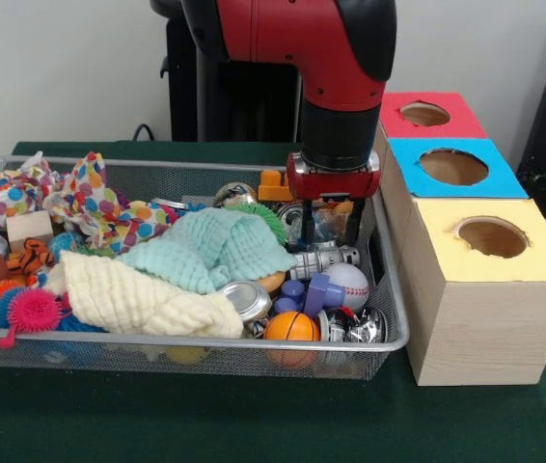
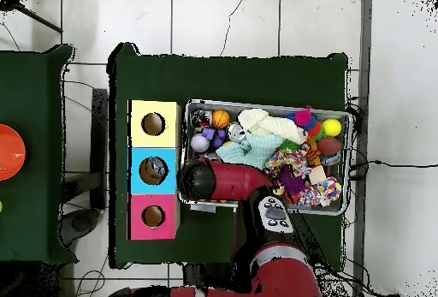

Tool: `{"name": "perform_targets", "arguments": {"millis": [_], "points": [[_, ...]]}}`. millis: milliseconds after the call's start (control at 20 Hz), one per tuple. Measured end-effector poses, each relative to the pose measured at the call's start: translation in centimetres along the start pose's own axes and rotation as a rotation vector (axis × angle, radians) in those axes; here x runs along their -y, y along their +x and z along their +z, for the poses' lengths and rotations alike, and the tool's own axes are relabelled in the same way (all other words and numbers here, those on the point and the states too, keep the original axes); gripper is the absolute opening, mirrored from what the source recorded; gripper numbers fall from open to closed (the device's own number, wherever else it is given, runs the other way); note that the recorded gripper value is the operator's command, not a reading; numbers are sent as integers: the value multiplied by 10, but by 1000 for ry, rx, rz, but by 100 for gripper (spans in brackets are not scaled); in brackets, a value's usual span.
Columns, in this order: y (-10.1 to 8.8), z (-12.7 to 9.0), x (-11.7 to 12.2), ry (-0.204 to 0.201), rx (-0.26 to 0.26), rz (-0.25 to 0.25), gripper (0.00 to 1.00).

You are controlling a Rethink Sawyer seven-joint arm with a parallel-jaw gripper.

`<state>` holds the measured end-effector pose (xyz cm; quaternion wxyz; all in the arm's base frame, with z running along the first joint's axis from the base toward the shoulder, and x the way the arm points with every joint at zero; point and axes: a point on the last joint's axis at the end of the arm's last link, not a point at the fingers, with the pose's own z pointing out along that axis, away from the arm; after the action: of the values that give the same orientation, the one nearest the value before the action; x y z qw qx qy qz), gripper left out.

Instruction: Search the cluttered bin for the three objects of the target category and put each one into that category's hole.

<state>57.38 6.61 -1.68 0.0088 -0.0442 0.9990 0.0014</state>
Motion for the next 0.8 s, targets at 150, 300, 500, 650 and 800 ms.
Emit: {"name": "perform_targets", "arguments": {"millis": [150, 300, 500, 650, 800], "points": [[5, 1, 0, -3, -10, 2, 100], [12, 2, 1, -7, -24, 7, 100], [15, 2, 3, -11, -24, 15, 100], [16, -1, 10, -13, -24, 27, 100], [22, -5, 21, -12, -29, 43, 100]]}}
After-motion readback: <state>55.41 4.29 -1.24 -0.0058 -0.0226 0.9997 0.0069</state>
